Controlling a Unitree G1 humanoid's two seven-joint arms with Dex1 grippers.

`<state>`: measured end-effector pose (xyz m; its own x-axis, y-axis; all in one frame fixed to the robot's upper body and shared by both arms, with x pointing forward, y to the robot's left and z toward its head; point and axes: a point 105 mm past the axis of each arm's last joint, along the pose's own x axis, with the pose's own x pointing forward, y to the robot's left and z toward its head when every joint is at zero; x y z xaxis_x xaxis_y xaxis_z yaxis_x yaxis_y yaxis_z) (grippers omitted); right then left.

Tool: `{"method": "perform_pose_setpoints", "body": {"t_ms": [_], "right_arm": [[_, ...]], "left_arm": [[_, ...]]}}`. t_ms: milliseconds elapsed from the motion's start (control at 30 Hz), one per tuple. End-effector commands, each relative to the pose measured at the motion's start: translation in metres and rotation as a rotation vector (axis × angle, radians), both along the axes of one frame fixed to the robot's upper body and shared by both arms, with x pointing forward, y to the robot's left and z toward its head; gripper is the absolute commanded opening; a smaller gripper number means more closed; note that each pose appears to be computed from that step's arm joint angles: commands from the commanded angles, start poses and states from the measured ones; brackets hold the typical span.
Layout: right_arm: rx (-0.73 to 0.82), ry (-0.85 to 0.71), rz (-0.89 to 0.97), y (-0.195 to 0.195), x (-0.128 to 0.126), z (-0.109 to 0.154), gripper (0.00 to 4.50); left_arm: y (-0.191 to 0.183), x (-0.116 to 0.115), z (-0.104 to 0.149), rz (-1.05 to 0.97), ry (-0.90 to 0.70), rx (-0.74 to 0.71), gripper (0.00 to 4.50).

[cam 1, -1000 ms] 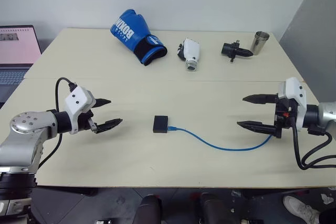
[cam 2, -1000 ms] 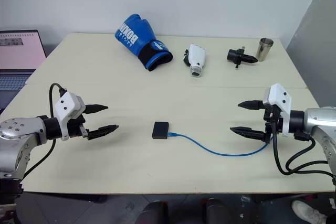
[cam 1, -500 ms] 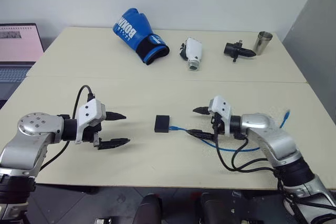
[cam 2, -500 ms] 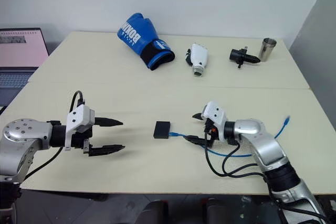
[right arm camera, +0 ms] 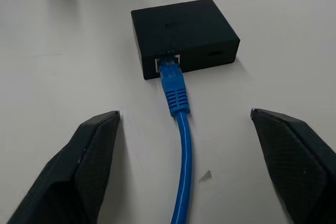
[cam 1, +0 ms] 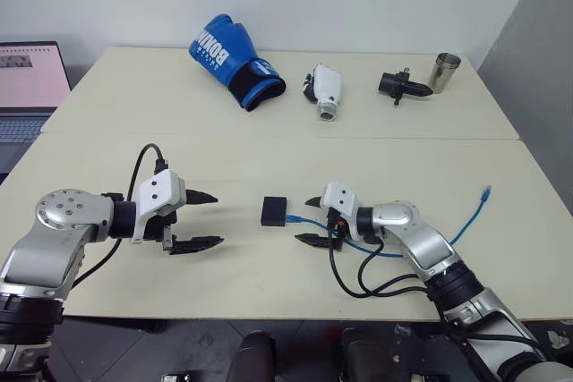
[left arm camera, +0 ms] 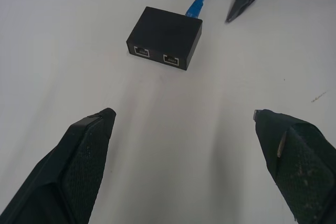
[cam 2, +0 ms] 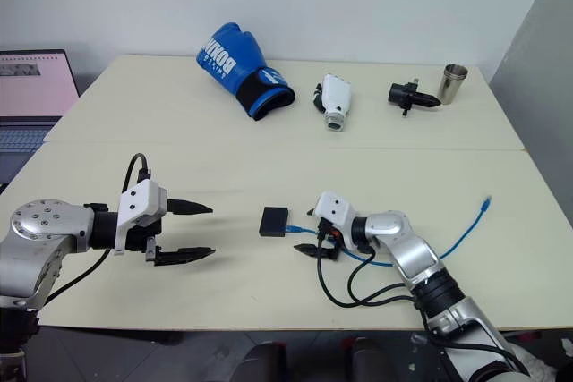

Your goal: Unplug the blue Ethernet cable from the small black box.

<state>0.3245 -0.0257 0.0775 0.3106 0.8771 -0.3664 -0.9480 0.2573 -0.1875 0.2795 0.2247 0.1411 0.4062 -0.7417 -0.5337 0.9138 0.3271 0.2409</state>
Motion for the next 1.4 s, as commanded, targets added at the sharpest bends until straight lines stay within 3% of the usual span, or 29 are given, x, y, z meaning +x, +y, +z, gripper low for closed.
{"method": "perform_pose_setpoints", "body": {"t_ms": [33,333,467,667,767,900,1200,1400], "right_arm": [[0.012,-0.041,0.047,0.008,-0.001,0.01,3.15],[-0.037,-0.104,0.067,0.011,0.001,0.008,1.06],[-0.054,-0.181,0.085,0.007,0.002,0.018,0.18],[-0.059,-0.369,0.107,0.004,0.002,0.043,0.11],[-0.098,-0.556,0.128,0.003,0.006,0.06,0.1],[-0.108,-0.711,0.168,0.004,0.006,0.08,0.09],[-0.12,-0.825,0.25,0.012,-0.002,0.096,0.09],[-0.124,-0.84,0.248,0.012,-0.001,0.098,0.08]], "left_arm": [[-0.003,-0.001,0.002,-0.02,-0.021,0.002,4.5],[-0.007,0.0,-0.004,0.0,0.004,-0.041,4.5],[-0.008,0.004,-0.003,0.058,0.051,-0.127,4.5],[-0.014,0.014,0.014,0.158,0.148,-0.367,4.5],[-0.023,0.013,0.018,0.19,0.269,-0.505,4.5],[-0.037,0.01,0.018,0.19,0.384,-0.592,4.5],[-0.056,0.032,0.031,0.211,0.473,-0.824,4.5],[-0.06,0.031,0.024,0.21,0.529,-0.811,4.5]]}}
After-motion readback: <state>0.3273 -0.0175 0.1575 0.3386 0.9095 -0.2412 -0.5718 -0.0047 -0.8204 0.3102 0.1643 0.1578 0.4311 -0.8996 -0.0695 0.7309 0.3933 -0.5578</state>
